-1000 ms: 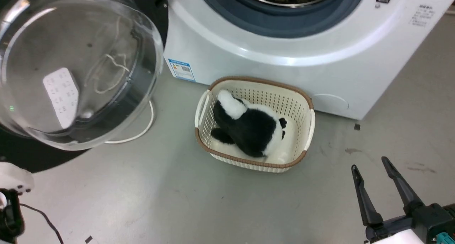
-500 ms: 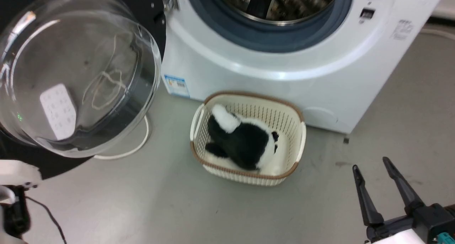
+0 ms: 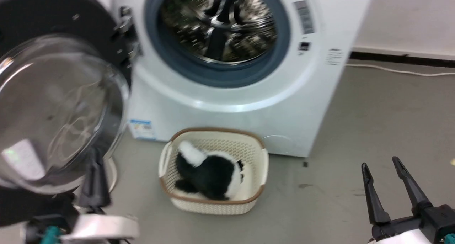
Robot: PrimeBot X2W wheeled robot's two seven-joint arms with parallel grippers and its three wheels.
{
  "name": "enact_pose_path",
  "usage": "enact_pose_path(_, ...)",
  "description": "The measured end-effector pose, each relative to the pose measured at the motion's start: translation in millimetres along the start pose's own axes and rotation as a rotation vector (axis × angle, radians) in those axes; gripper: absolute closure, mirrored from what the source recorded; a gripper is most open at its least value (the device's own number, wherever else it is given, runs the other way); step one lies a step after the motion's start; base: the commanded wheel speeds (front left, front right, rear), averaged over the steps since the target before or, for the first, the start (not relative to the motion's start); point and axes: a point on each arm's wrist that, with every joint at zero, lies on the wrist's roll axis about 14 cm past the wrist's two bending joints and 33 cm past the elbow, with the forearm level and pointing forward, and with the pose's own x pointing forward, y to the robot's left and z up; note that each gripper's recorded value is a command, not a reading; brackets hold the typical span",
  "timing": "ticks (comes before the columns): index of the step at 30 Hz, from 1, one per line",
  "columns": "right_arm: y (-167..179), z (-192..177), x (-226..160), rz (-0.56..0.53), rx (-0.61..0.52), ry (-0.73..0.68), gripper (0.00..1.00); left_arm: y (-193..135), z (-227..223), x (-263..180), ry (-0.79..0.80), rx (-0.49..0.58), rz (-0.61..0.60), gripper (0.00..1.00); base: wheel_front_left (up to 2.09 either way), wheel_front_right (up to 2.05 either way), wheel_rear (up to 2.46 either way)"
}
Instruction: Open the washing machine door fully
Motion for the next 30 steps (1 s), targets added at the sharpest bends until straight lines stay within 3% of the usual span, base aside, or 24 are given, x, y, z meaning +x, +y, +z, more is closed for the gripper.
enact_pose_path(1, -7.3, 5.6, -7.2, -0.026, -0.007, -0.011, 0.0, -21.8, -8.4, -4.4, 0.024, -0.042, -0.043, 0.45, 0.0, 0.0, 0.0)
enact_pose_path(2, -7.3, 5.6, -7.2, -0.026, -0.007, -0.011, 0.0, -21.8, -8.4, -4.4, 0.024, -0.042, -0.043, 0.0, 0.0, 0.0, 0.0)
enact_pose_path(6, -20.8, 12.4, -24.3, -0.079, -0.016, -0.019, 0.0, -69.2, -28.4, -13.6, 0.084, -0.057, -0.163, 0.0, 0.0, 0.0, 0.0)
enact_pose_path(11, -27.8, 8.8, -39.1, -0.111, -0.014, 0.002, 0.0, -97.1, -46.9, -25.7, 0.146, -0.055, -0.256, 0.0, 0.0, 0.0, 0.0)
enact_pose_path(16, -25.4, -5.1, -48.4, -0.117, 0.022, 0.047, 0.0, -91.9, -78.8, -43.6, 0.253, -0.017, -0.229, 0.0, 0.0, 0.0, 0.0)
enact_pose_path(27, -19.2, -12.2, -45.6, -0.1, 0.047, 0.065, 0.0, -79.6, -85.2, -46.8, 0.276, -0.007, -0.18, 0.0, 0.0, 0.0, 0.0)
enact_pose_path(28, -19.0, -12.2, -45.4, -0.099, 0.046, 0.065, 1.0, -79.7, -86.4, -47.6, 0.282, -0.009, -0.18, 1.0, 0.0, 0.0, 0.0)
enact_pose_path(30, -19.0, -12.3, -45.4, -0.099, 0.046, 0.065, 1.0, -80.2, -86.5, -47.8, 0.282, -0.009, -0.181, 1.0, 0.0, 0.0, 0.0)
